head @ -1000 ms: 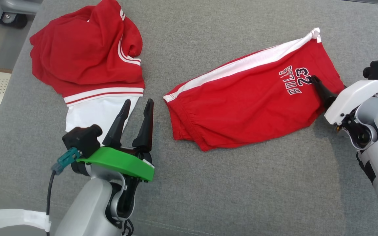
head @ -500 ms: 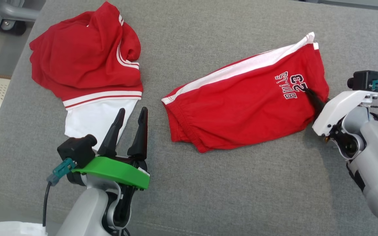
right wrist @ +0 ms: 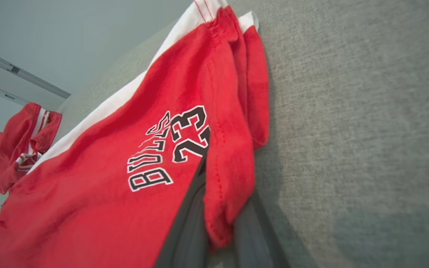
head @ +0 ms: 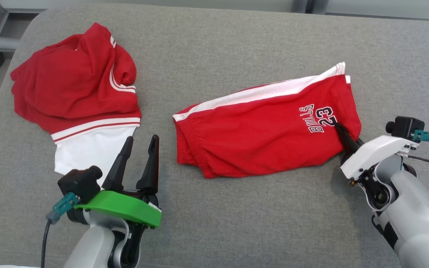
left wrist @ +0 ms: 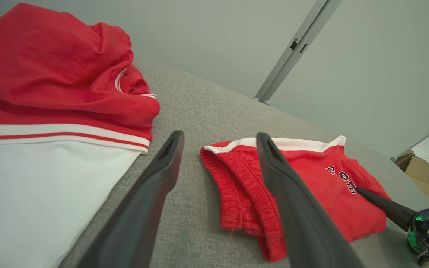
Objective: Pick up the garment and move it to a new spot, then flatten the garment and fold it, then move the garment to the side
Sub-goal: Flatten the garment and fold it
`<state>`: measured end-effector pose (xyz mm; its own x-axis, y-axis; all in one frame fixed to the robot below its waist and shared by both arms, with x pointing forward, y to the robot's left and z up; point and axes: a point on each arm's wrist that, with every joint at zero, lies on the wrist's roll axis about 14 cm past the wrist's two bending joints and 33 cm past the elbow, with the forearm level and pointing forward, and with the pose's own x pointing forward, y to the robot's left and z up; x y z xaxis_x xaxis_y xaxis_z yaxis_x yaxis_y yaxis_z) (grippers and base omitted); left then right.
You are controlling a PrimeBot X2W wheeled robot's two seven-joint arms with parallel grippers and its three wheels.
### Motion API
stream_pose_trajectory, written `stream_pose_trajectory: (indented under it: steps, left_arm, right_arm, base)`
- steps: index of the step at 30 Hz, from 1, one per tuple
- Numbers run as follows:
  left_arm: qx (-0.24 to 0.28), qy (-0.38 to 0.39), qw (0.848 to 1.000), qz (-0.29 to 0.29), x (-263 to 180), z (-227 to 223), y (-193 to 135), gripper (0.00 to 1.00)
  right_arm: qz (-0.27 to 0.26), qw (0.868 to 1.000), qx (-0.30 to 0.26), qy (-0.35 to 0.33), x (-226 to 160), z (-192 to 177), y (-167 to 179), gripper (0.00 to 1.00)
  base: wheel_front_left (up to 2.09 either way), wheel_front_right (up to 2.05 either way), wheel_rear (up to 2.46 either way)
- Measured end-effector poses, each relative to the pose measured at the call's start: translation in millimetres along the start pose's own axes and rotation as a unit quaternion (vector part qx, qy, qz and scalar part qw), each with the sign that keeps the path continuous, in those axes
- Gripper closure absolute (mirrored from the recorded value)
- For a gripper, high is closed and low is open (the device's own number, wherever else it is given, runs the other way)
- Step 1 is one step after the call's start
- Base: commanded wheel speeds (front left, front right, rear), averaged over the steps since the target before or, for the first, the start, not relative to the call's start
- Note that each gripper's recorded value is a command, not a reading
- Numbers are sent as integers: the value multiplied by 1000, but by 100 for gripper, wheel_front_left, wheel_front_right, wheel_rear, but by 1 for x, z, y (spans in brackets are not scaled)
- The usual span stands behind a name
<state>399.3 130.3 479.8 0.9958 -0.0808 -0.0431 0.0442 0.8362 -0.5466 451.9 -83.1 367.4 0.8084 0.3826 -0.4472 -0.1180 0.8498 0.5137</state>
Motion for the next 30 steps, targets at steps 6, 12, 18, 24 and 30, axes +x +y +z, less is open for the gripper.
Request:
stream_pose_trajectory:
  steps: [6, 12, 18, 24, 30]
  left_arm:
    - [-2, 6, 1000, -25, 1, -4, -16, 0]
    - [-6, 11, 999, -41, -2, -8, -27, 0]
    - [-9, 12, 998, -62, -4, -9, -41, 0]
    - [-11, 15, 997, -77, -6, -11, -52, 0]
    - [-11, 11, 997, -80, -6, -9, -54, 0]
  right_arm:
    - [-29, 998, 34, -39, -26, 0, -19, 100]
    - [-54, 995, 55, -62, -47, -3, -34, 100]
    - [-80, 992, 61, -79, -68, -3, -53, 100]
    - [-87, 991, 60, -84, -76, -3, -58, 100]
    - [-79, 991, 54, -91, -76, 1, -54, 100]
  base:
    - [0, 0, 0]
    - [0, 0, 0]
    - [0, 0, 0]
    - [0, 0, 0]
    - [0, 0, 0]
